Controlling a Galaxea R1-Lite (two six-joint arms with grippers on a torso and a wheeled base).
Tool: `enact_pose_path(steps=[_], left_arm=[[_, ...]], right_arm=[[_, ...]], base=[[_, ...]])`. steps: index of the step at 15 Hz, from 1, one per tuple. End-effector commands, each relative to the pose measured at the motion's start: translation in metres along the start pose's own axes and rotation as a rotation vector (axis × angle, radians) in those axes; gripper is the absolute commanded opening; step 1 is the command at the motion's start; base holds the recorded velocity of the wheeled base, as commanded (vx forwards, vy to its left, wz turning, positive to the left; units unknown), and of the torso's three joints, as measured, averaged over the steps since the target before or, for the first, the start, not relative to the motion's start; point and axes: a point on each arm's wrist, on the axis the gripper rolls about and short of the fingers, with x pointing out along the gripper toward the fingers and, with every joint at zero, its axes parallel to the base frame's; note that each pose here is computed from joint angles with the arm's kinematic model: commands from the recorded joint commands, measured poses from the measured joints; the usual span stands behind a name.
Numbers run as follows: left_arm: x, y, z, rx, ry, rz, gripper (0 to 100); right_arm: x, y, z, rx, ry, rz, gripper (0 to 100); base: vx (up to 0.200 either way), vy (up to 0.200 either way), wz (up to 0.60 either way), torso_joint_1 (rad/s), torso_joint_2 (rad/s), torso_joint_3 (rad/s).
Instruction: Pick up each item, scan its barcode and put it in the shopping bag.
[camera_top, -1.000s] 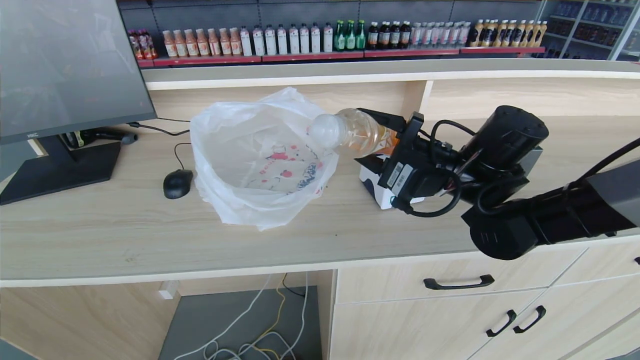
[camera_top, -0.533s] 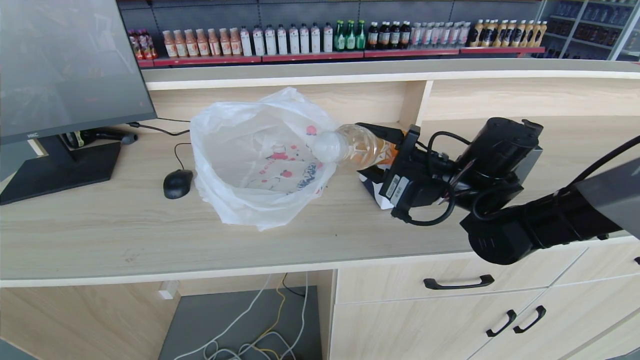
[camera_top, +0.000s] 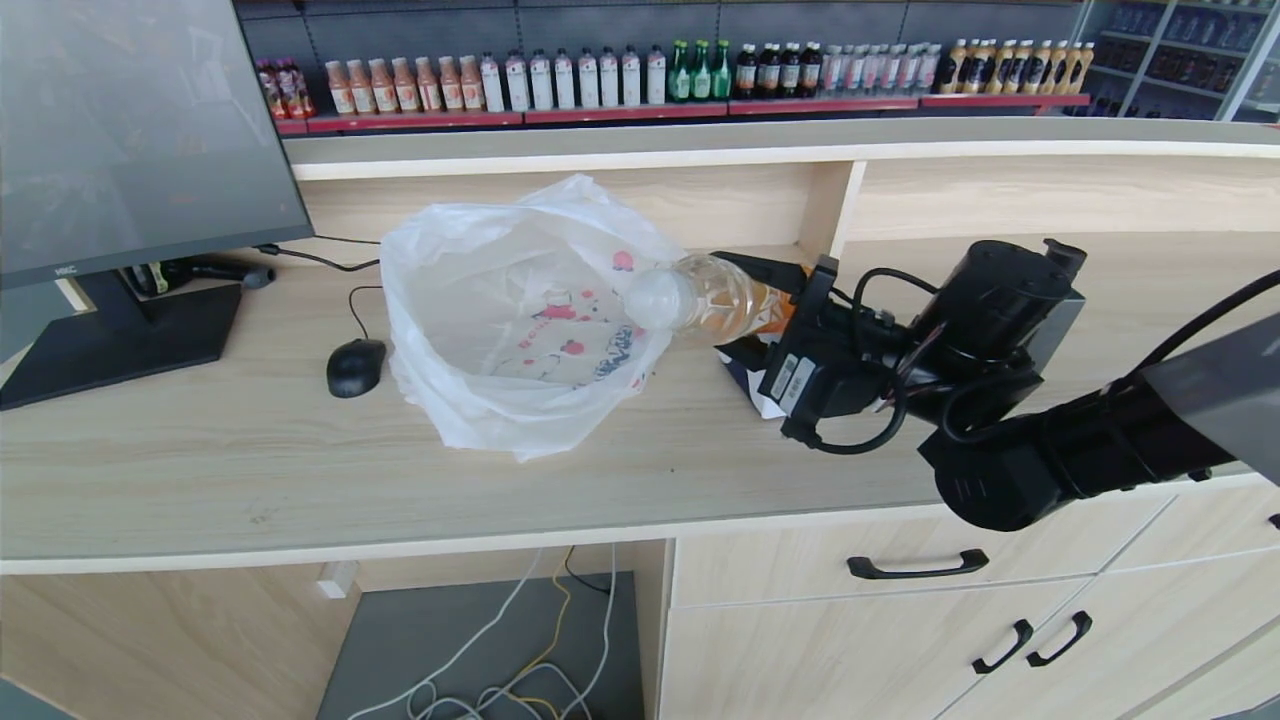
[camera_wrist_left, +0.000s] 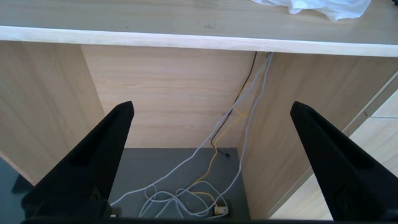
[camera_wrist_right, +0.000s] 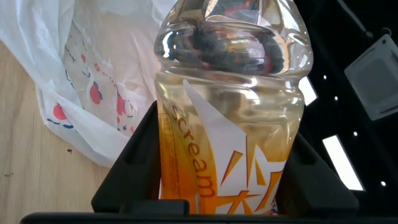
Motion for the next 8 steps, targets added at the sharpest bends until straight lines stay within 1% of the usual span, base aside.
enact_pose_path(steps=[1, 8], left_arm=[[0.0000, 0.0000, 0.0000, 0.000, 0.000, 0.000, 100], [0.0000, 0.0000, 0.0000, 0.000, 0.000, 0.000, 100]], right_arm=[[0.0000, -0.0003, 0.0000, -0.001, -0.002, -0.001, 0], [-0.0002, -0.0021, 0.0007, -0.003, -0.002, -0.003, 0]], base=[[0.000, 0.000, 0.00, 0.000, 0.00, 0.000], [0.000, 0.000, 0.00, 0.000, 0.00, 0.000]])
